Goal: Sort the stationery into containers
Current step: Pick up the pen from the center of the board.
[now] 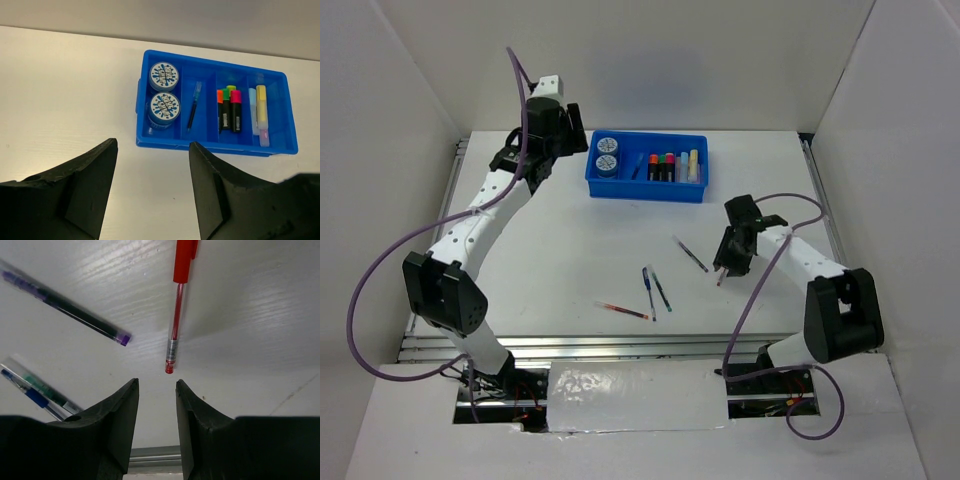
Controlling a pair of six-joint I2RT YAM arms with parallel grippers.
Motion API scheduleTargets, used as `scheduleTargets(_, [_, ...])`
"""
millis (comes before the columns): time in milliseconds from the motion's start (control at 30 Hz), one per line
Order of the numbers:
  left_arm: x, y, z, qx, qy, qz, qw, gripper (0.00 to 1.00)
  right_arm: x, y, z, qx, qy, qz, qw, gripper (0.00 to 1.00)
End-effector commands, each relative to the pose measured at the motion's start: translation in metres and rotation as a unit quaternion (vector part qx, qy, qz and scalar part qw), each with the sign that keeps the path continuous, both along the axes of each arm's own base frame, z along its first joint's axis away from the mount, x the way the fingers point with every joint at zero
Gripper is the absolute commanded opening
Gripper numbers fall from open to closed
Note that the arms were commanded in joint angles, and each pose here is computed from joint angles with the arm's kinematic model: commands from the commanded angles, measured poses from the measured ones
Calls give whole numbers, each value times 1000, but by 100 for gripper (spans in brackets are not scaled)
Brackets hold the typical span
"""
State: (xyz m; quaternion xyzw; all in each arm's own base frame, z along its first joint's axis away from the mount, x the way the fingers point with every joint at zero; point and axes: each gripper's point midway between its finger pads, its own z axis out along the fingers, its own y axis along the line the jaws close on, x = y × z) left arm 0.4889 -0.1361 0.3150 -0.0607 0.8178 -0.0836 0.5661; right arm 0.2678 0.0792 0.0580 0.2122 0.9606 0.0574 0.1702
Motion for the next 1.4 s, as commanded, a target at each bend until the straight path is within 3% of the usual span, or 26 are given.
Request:
scheduleTargets(0, [-2, 4, 22, -30, -22, 7, 999, 71, 14, 8, -1, -1, -10, -18, 1000, 43])
scheduleTargets(367, [0, 21, 9, -49, 1, 6, 999, 71, 2, 16, -31, -1, 33, -28, 999, 35])
scheduleTargets(600, [8, 26, 9, -65, 3, 1, 998, 71, 1, 12, -40, -15, 44, -29, 999, 35])
scheduleTargets(1100, [8, 28, -4, -70, 14, -4, 997, 71, -3, 13, 3, 1, -47, 7, 999, 38])
scheduleTargets(1367, [11, 32, -5, -96, 28, 4, 995, 71, -1, -12, -21, -56, -17, -19, 998, 38])
